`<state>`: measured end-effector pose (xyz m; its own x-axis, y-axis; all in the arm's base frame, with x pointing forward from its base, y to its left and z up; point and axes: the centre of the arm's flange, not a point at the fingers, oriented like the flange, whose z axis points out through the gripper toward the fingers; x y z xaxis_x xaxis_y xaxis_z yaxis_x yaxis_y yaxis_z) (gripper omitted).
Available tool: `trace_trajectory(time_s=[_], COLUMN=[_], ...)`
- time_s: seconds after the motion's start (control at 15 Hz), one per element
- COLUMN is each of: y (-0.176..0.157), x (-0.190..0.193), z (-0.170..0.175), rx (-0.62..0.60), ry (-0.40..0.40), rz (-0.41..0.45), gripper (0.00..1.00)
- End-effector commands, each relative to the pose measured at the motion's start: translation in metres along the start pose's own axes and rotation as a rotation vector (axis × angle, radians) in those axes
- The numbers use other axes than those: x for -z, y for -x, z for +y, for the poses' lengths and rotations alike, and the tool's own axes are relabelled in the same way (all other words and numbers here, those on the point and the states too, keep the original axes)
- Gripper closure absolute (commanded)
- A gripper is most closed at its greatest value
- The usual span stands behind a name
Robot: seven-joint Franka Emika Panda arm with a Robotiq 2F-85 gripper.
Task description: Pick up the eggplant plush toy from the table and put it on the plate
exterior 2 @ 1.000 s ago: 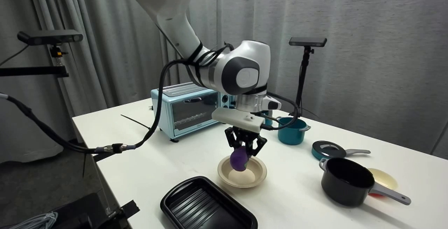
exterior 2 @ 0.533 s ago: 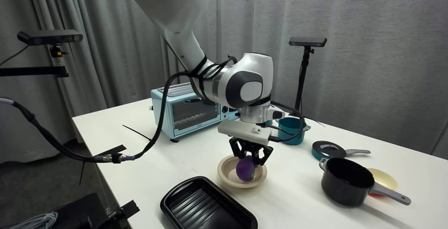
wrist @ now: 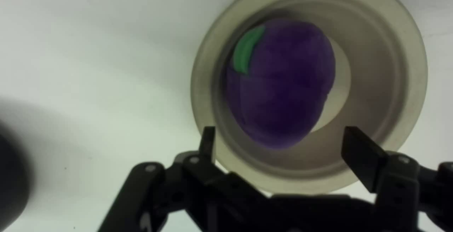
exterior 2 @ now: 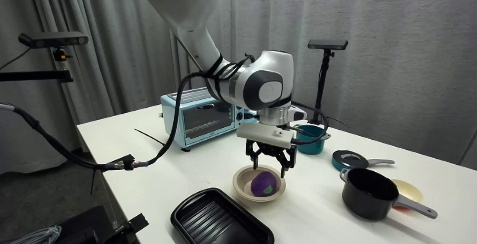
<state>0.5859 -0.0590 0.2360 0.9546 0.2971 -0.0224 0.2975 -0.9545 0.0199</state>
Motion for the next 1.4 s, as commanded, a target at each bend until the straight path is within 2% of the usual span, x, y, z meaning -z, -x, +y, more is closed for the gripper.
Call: trace_trajectory(time_s=[0.0, 0.13, 0.47, 0.53, 1.33], y=[-0.006, -0.009, -0.005, -0.015, -0.013], x=[0.024, 0.035, 0.069, 0.054, 0.062], z=[-0.013, -0.024, -0.024, -0.022, -0.022], rx=[0.027, 0.033, 0.033, 0.031, 0.030], ry=[-0.020, -0.019, 0.008, 0.012, 0.016], rz=[0.048, 0.062, 0.094, 0.092, 0.101], gripper=[0.00, 0.00, 0.00, 0.00, 0.00])
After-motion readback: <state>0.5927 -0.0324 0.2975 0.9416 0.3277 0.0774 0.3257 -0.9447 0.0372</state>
